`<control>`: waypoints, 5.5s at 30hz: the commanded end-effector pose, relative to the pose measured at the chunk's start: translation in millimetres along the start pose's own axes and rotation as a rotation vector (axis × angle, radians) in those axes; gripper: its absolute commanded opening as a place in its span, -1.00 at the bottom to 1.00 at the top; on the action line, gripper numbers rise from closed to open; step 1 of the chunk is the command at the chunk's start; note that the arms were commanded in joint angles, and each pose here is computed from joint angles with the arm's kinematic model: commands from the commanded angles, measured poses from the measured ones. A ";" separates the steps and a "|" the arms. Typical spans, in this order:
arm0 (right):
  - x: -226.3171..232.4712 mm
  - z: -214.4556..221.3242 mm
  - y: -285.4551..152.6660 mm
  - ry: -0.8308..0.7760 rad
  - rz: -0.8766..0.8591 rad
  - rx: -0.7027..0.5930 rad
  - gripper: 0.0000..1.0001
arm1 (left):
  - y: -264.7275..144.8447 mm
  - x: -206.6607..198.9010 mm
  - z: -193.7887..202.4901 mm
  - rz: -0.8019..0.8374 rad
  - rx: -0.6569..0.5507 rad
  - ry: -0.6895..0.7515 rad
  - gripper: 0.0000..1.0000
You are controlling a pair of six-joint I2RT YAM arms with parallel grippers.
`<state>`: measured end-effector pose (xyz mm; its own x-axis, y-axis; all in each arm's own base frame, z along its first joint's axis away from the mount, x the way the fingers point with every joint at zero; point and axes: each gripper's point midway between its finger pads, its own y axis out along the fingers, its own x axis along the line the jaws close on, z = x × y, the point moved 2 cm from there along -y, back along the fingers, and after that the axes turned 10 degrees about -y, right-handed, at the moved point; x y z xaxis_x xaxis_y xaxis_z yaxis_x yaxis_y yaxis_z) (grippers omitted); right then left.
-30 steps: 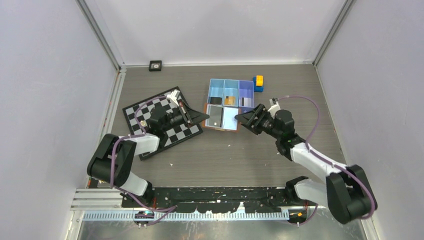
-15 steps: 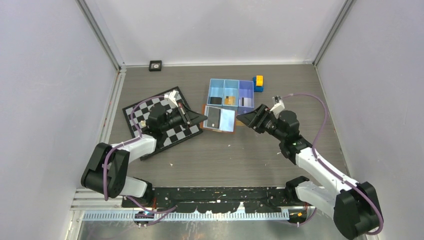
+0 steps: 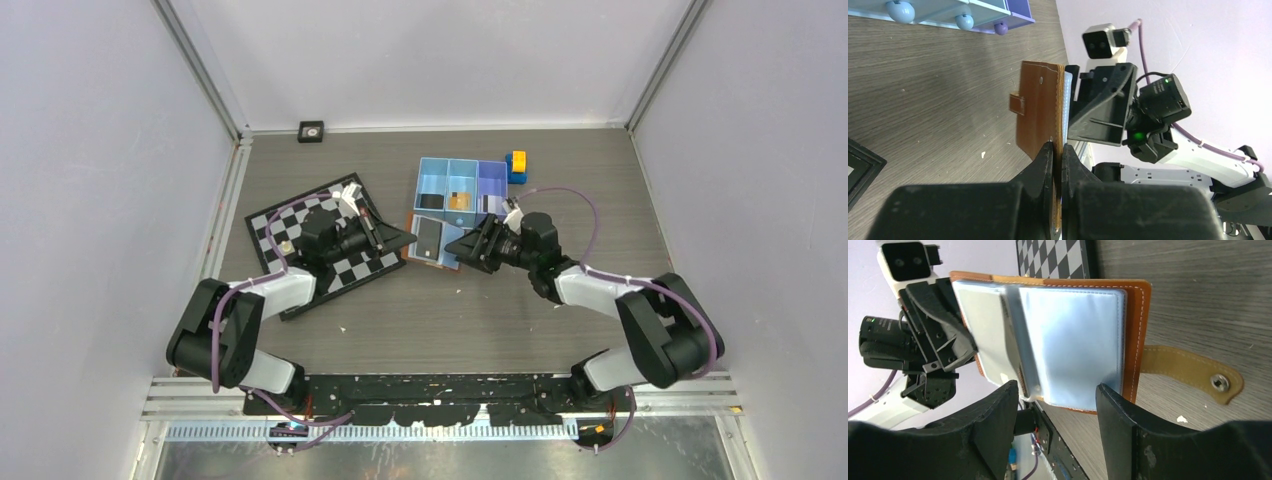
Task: Take the credit cards out of the card holder
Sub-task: Remove the credit card from the card holder.
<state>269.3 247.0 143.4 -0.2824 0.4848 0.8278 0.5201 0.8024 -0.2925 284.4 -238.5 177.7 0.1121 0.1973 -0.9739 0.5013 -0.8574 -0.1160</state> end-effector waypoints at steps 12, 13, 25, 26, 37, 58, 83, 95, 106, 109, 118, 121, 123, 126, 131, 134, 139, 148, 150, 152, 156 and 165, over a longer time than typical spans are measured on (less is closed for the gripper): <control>22.4 -15.6 6.9 -0.012 -0.119 -0.044 0.08 | 10.5 -20.8 -0.1 -0.001 0.008 0.089 -1.00; 22.8 -15.8 6.2 -0.018 -0.115 -0.046 0.08 | 10.5 -20.4 0.3 -0.010 0.007 0.095 -1.00; 21.0 -13.3 13.9 0.024 -0.146 -0.021 0.08 | 12.2 -27.0 6.7 -0.006 0.030 0.110 -1.00; 21.5 -13.2 13.7 0.024 -0.149 -0.021 0.08 | 12.6 -27.6 7.1 -0.005 0.032 0.111 -1.00; 24.3 -11.9 16.0 0.040 -0.188 -0.016 -0.02 | 19.8 -32.1 17.1 0.013 0.077 0.121 -1.00; 36.8 -19.8 4.7 0.014 -0.240 -0.078 -0.68 | 25.6 -27.4 15.7 0.076 0.107 0.014 -1.00; 35.2 -29.7 -8.8 -0.021 -0.183 -0.158 -0.99 | 22.1 -24.3 6.8 0.122 0.090 -0.038 -0.74; 24.6 -32.0 -10.0 -0.008 -0.129 -0.166 -0.99 | 13.6 -24.2 -3.5 0.153 0.042 -0.052 -1.00; 42.0 -28.9 -10.2 0.002 -0.271 -0.139 -0.13 | 17.2 -26.0 1.0 0.163 0.068 -0.055 -1.00; 43.1 -27.8 -8.7 0.008 -0.278 -0.131 -0.14 | 19.4 -26.6 3.7 0.164 0.078 -0.053 -1.00; 44.2 -27.3 -5.6 0.028 -0.290 -0.118 -0.15 | 21.3 -29.5 6.8 0.172 0.094 -0.049 -1.00; 43.5 -28.5 -6.4 0.018 -0.276 -0.124 -0.10 | 21.7 -28.4 6.8 0.170 0.094 -0.048 -1.00; 31.4 -25.7 -3.8 0.017 -0.194 -0.106 -0.10 | 21.9 -28.5 6.6 0.170 0.094 -0.048 -1.00; 25.9 -26.2 -5.0 -0.004 -0.137 -0.111 -0.09 | 21.7 -29.3 6.5 0.172 0.094 -0.047 -1.00; 34.9 -27.3 -6.2 -0.002 -0.196 -0.116 -0.08 | 22.4 -27.6 6.5 0.168 0.095 -0.050 -1.00; 43.8 -27.8 -8.1 0.005 -0.256 -0.119 -0.09 | 22.9 -26.1 6.6 0.165 0.095 -0.054 -1.00; 41.2 -27.6 -5.7 0.017 -0.242 -0.113 -0.09 | 25.2 -26.5 9.0 0.166 0.107 -0.052 -1.00; 23.4 -24.9 -2.0 0.009 -0.117 -0.094 -0.09 | 25.1 -29.3 10.8 0.162 0.110 -0.031 -1.00; 21.1 -24.8 -1.4 0.002 -0.102 -0.093 -0.09 | 24.8 -29.3 11.2 0.160 0.111 -0.031 -1.00; 21.6 -24.0 -0.5 0.002 -0.104 -0.088 -0.09 | 24.8 -30.8 11.3 0.164 0.113 -0.027 -1.00; 25.6 -22.9 0.0 0.000 -0.128 -0.084 -0.09 | 26.0 -31.4 12.8 0.166 0.120 -0.024 -1.00; 64.7 -29.2 -20.4 -0.046 -0.318 -0.148 -0.12 | 30.7 -20.7 15.2 0.122 0.136 -0.040 -1.00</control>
<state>275.5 249.4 170.0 -0.3307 0.3490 0.8768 0.5398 0.8320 -0.1275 284.9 -268.7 173.4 0.0511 0.0953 -0.9941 0.4010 -0.9136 -0.0670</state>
